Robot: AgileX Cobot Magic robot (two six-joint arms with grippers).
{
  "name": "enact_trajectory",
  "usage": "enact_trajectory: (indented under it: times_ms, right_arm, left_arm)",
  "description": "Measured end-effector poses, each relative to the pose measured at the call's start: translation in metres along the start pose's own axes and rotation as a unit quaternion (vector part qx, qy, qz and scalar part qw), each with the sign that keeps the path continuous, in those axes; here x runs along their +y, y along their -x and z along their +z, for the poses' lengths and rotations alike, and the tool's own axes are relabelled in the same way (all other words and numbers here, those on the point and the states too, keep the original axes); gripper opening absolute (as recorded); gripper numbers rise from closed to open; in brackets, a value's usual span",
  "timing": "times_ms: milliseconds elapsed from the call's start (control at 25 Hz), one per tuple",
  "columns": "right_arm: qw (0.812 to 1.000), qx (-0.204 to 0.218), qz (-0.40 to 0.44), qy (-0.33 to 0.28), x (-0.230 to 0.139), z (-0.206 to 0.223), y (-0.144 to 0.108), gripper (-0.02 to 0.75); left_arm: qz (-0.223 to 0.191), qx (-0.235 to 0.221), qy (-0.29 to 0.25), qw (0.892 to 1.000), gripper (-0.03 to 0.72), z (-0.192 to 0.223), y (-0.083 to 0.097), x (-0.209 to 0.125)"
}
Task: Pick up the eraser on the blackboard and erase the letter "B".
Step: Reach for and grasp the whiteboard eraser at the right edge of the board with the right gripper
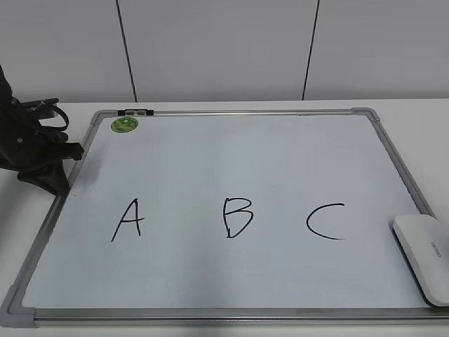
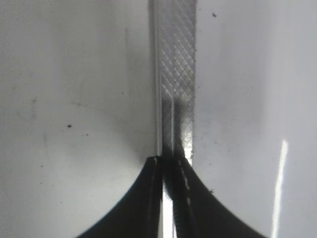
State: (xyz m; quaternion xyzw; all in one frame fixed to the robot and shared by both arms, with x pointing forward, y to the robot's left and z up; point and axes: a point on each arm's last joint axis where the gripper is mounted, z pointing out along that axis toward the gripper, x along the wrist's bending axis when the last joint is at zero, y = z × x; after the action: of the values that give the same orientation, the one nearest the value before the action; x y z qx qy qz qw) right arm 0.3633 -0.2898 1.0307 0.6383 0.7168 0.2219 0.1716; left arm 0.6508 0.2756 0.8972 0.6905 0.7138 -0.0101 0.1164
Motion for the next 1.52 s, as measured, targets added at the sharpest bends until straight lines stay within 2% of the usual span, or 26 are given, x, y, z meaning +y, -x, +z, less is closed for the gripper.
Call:
enact_trajectory:
  times_ms: [160, 480, 640, 1320, 1440, 1520]
  right_arm:
    - [0.998, 0.003, -0.002, -0.056, 0.017, 0.032, 0.005, 0.675]
    - [0.996, 0.001, -0.003, -0.084, 0.055, 0.076, 0.014, 0.673]
    - [0.993, 0.004, -0.002, -0.117, 0.06, 0.098, 0.017, 0.669]
    - [0.988, 0.001, -0.003, -0.156, 0.057, 0.153, 0.023, 0.643]
    - [0.988, 0.001, -0.002, -0.155, 0.057, 0.154, 0.023, 0.613]
    - [0.988, 0.001, -0.002, -0.155, 0.057, 0.154, 0.023, 0.566]
  left_arm:
    - [0.0, 0.0, 0.0, 1.0, 0.036, 0.0, 0.0, 0.0]
    - [0.0, 0.0, 0.0, 1.0, 0.036, 0.0, 0.0, 0.0]
    - [0.0, 0.0, 0.0, 1.0, 0.036, 0.0, 0.0, 0.0]
    - [0.0, 0.0, -0.001, 1.0, 0.036, 0.0, 0.0, 0.0]
    - [0.0, 0.0, -0.001, 1.0, 0.037, 0.0, 0.0, 0.0]
    - [0.0, 0.0, -0.001, 1.0, 0.037, 0.0, 0.0, 0.0]
